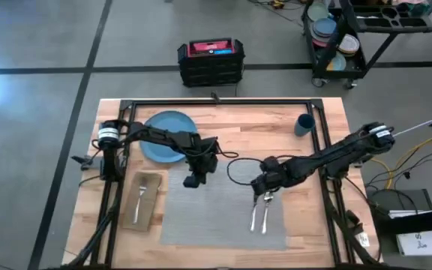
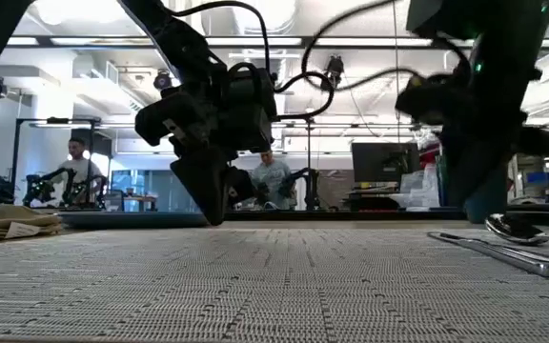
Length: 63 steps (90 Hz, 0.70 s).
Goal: Set table place
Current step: Adjust the utensils on the gray table mat
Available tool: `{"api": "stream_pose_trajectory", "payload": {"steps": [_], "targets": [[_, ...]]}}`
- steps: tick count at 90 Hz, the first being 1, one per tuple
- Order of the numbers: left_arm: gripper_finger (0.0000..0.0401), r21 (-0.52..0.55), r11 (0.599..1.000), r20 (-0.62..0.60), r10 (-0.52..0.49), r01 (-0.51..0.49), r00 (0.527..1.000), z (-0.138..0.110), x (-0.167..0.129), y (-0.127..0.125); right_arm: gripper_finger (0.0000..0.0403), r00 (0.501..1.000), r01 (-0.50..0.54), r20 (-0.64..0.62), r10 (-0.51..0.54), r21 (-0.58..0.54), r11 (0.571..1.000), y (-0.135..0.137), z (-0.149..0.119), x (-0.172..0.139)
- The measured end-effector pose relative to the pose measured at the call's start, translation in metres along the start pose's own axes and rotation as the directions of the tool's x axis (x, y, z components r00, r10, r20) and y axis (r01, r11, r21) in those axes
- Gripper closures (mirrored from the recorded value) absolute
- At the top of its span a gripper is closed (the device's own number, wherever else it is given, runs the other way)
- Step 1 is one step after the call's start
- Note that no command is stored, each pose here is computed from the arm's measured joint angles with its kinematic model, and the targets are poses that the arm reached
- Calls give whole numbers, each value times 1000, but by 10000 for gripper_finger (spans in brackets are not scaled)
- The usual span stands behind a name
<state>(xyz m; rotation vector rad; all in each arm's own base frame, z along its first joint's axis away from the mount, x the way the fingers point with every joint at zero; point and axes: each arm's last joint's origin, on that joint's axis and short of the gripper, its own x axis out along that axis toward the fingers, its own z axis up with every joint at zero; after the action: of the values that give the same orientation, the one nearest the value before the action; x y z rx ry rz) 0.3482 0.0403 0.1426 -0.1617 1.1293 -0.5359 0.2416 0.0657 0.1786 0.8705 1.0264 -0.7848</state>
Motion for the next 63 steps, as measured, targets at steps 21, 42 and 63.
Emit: {"api": "stream_pose_trajectory", "payload": {"steps": [21,42,63], "targets": [[400,3,1000,5,2,-2,1000,0,0,0,403,997,-42,-67,42,6,999,6,-25,-9],[400,9,1000,14,5,-5,1000,1,0,1,403,993,-23,-111,26,27,999,9,-44,-2],[400,8,1000,12,4,-4,1000,1,1,1,403,993,-13,-114,16,25,1000,13,-47,8]]}}
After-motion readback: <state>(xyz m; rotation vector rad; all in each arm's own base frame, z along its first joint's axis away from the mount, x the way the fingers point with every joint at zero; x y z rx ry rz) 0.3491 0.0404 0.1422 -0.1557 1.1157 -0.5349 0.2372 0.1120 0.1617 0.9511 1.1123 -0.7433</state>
